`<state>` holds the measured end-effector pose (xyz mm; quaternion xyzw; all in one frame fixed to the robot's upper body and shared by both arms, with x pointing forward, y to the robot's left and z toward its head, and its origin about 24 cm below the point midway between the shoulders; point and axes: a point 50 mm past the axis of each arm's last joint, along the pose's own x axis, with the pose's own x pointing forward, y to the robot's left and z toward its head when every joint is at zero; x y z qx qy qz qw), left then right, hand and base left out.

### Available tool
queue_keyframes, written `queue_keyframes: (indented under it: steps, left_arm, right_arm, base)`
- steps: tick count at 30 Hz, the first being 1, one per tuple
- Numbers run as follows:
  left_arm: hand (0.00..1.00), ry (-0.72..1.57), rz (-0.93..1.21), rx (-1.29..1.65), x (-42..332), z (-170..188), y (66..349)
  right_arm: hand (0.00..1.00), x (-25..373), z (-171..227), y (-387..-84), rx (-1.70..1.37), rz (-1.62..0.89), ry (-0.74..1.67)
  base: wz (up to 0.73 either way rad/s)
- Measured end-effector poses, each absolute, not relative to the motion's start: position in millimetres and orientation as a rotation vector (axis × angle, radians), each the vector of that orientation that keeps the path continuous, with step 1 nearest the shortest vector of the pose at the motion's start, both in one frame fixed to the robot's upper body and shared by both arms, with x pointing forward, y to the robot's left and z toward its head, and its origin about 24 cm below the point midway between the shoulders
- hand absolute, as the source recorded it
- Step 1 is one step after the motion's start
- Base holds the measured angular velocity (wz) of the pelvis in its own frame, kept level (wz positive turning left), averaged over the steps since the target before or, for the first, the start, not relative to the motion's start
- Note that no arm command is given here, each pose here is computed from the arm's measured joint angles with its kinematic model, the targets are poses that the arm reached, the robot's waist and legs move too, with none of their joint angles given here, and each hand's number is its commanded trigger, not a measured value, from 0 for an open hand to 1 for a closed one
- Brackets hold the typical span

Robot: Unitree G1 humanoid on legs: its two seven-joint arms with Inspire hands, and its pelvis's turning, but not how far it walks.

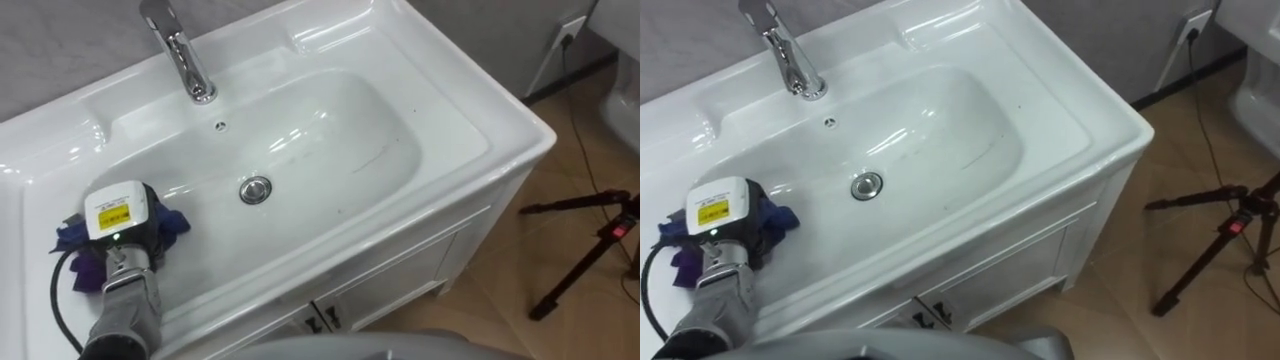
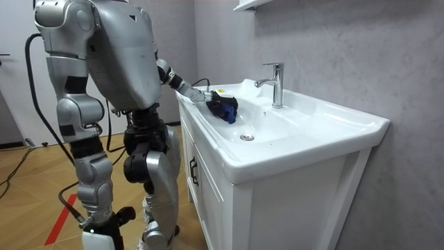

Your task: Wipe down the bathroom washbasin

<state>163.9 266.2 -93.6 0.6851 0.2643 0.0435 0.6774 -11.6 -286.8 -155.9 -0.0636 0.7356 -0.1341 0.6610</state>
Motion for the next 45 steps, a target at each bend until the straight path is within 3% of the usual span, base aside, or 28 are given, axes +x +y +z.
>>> queue_keyframes:
  steps: [6,26,45]
  left_arm:
    - [1.0,0.627,0.1,1.537,167,-97,262]
    - [1.0,0.682,0.185,1.123,238,-85,221]
    - [1.0,0.722,0.194,0.858,257,-79,206]
  right_arm:
    - [0.0,-10,-156,-286,-0.147,-0.294,1.668]
    - [0.0,0,-162,-268,-0.208,-0.153,1.714]
    - [0.0,-14,-162,-266,-0.188,-0.149,1.777]
  base:
    - [0.05]
    - [0.06]
    - [0.01]
